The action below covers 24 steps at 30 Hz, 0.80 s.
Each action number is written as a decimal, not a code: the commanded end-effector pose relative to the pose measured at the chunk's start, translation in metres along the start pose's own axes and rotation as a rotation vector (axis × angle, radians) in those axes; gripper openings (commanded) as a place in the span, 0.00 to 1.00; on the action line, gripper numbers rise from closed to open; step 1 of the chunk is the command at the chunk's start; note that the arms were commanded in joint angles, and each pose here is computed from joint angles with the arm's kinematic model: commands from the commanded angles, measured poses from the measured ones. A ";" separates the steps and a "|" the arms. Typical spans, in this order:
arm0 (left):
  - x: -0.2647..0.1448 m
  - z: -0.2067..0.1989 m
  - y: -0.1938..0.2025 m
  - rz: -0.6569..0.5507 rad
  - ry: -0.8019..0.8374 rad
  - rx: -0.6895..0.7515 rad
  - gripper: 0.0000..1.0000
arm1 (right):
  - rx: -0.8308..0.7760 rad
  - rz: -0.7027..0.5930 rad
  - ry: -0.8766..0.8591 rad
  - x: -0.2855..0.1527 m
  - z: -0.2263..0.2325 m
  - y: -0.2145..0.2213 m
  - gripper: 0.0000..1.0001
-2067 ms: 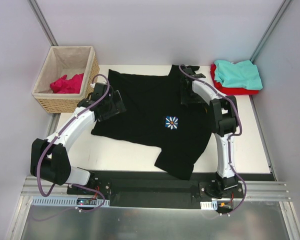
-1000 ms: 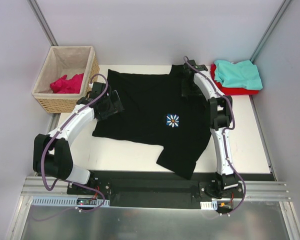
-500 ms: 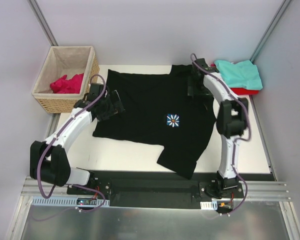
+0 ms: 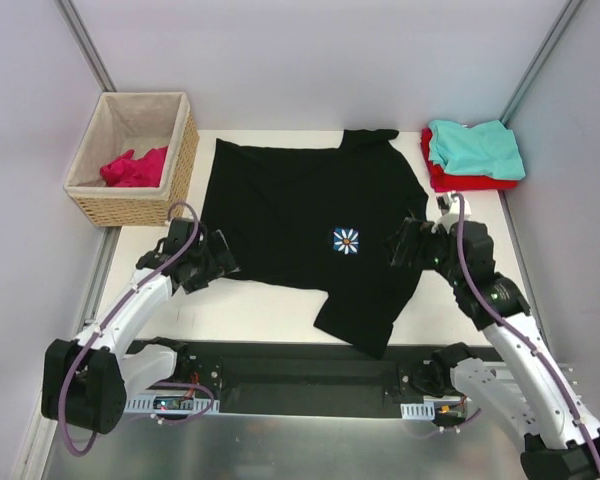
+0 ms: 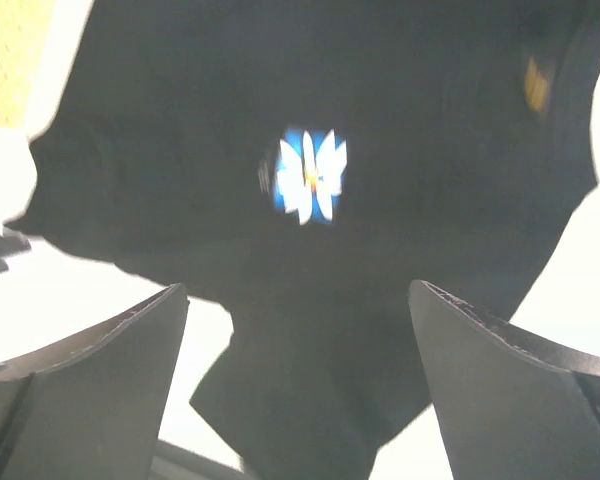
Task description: Fold and stack the t-shirts
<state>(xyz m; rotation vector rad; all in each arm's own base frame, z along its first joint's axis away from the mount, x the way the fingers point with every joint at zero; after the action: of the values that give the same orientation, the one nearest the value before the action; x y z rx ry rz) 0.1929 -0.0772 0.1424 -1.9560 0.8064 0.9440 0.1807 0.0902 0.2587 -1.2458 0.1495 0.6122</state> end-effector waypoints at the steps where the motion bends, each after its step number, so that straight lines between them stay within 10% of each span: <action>1: 0.002 0.023 0.006 -0.031 -0.032 -0.149 0.99 | 0.029 -0.014 -0.082 -0.028 0.005 0.014 0.97; 24: 0.032 0.071 -0.009 -0.121 -0.197 -0.434 0.97 | -0.064 0.018 -0.160 -0.056 0.006 0.024 0.97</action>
<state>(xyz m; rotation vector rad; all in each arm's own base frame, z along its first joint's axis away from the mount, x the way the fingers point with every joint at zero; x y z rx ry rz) 0.1926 -0.0239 0.0994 -2.1796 0.4660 1.2319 0.1252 0.0801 0.2504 -1.2361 0.0776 0.7259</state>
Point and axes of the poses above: each gripper's point midway between its finger pads, its own x axis out along the fingers, its own z axis along the line the jaws close on, y = z × x, the point moved 8 cm from there along -x, back along the fingers, and after that the axes turned 1 degree about -x, right-handed, at the moved point
